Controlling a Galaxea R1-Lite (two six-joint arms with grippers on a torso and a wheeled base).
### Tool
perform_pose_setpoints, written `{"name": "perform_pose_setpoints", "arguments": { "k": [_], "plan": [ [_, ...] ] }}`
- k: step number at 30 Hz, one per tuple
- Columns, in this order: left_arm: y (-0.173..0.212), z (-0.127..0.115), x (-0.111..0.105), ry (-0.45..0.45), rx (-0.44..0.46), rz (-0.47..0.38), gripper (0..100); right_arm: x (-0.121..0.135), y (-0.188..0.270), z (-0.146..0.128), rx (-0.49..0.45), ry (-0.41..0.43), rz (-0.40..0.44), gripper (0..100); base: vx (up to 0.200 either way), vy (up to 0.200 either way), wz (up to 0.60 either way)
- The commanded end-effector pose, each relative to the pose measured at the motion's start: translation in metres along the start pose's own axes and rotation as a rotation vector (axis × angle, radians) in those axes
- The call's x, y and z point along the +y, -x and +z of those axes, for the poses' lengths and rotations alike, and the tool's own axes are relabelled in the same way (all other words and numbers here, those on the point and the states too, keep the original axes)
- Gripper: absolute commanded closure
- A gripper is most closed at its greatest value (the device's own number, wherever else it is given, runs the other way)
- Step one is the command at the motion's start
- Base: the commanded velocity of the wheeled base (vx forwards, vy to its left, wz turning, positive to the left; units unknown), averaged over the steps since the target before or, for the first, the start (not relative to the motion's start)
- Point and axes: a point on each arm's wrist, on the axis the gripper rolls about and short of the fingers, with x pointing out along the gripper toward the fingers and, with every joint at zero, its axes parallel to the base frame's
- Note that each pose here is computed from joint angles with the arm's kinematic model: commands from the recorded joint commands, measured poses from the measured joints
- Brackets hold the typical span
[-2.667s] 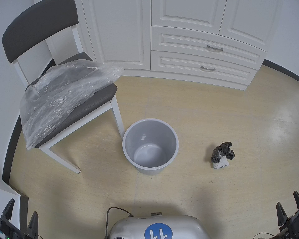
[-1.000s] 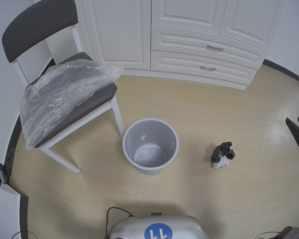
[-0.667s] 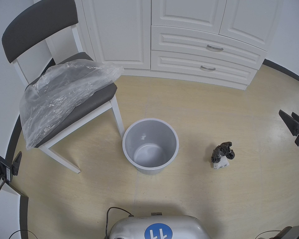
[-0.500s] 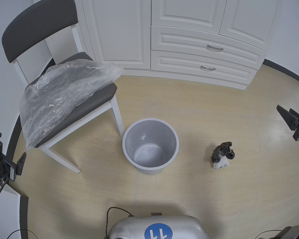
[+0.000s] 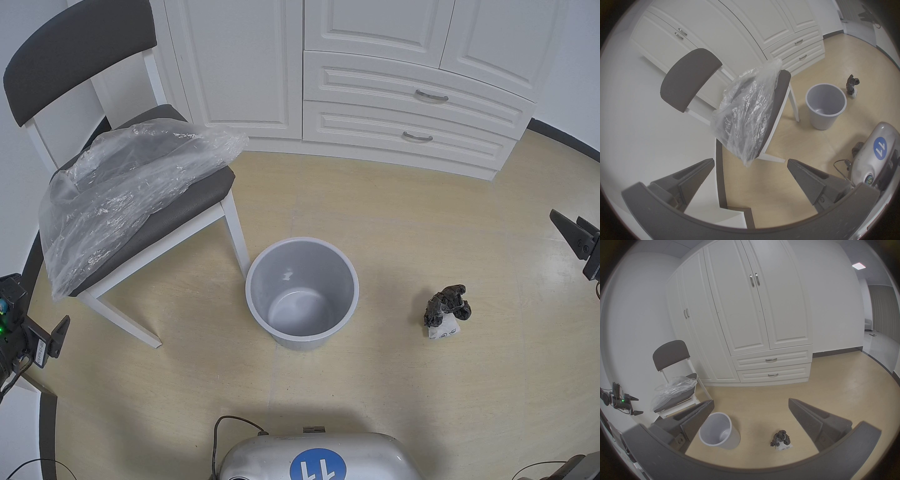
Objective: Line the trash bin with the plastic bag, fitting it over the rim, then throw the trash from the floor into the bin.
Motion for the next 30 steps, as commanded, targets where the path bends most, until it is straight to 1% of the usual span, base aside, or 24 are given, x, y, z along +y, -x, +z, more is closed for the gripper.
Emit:
{"name": "perform_pose_setpoints", "arguments": {
  "k": [1, 5, 7, 10, 11, 16, 21, 27, 30],
  "plan": [
    [-0.006, 0.001, -0.001, -0.009, 0.027, 0.001, 0, 0.000, 0.000, 0.002, -0.008, -0.001, 0.002, 0, 0.000, 0.000, 0.00],
    [-0.014, 0.002, -0.003, -0.052, 0.057, 0.003, 0, 0.001, 0.000, 0.002, -0.011, 0.001, 0.003, 0, 0.000, 0.000, 0.00],
    [-0.019, 0.005, -0.003, -0.091, 0.066, -0.003, 0, 0.001, 0.000, 0.003, -0.013, 0.002, 0.006, 0, 0.000, 0.000, 0.00],
    [-0.023, 0.005, -0.004, -0.109, 0.080, -0.009, 0, 0.003, 0.000, 0.003, -0.012, 0.001, 0.017, 0, 0.000, 0.000, 0.00],
    [-0.027, 0.005, -0.005, -0.116, 0.100, -0.007, 0, 0.003, 0.000, 0.003, -0.010, 0.000, 0.021, 0, 0.000, 0.000, 0.00],
    [-0.031, 0.003, -0.005, -0.114, 0.137, 0.010, 0, 0.003, 0.000, 0.002, -0.006, 0.002, 0.022, 0, 0.000, 0.000, 0.00],
    [-0.036, -0.002, -0.005, -0.118, 0.195, 0.035, 0, 0.005, -0.005, -0.002, 0.017, -0.007, 0.042, 0, 0.000, 0.000, 0.00],
    [-0.044, -0.007, 0.000, -0.100, 0.248, 0.057, 0, 0.004, -0.012, -0.009, 0.055, -0.009, 0.039, 0, 0.000, 0.000, 0.00],
    [-0.046, -0.010, 0.002, -0.089, 0.269, 0.070, 0, 0.005, -0.012, -0.010, 0.057, -0.010, 0.046, 0, 0.000, 0.000, 0.00]
  ]
}}
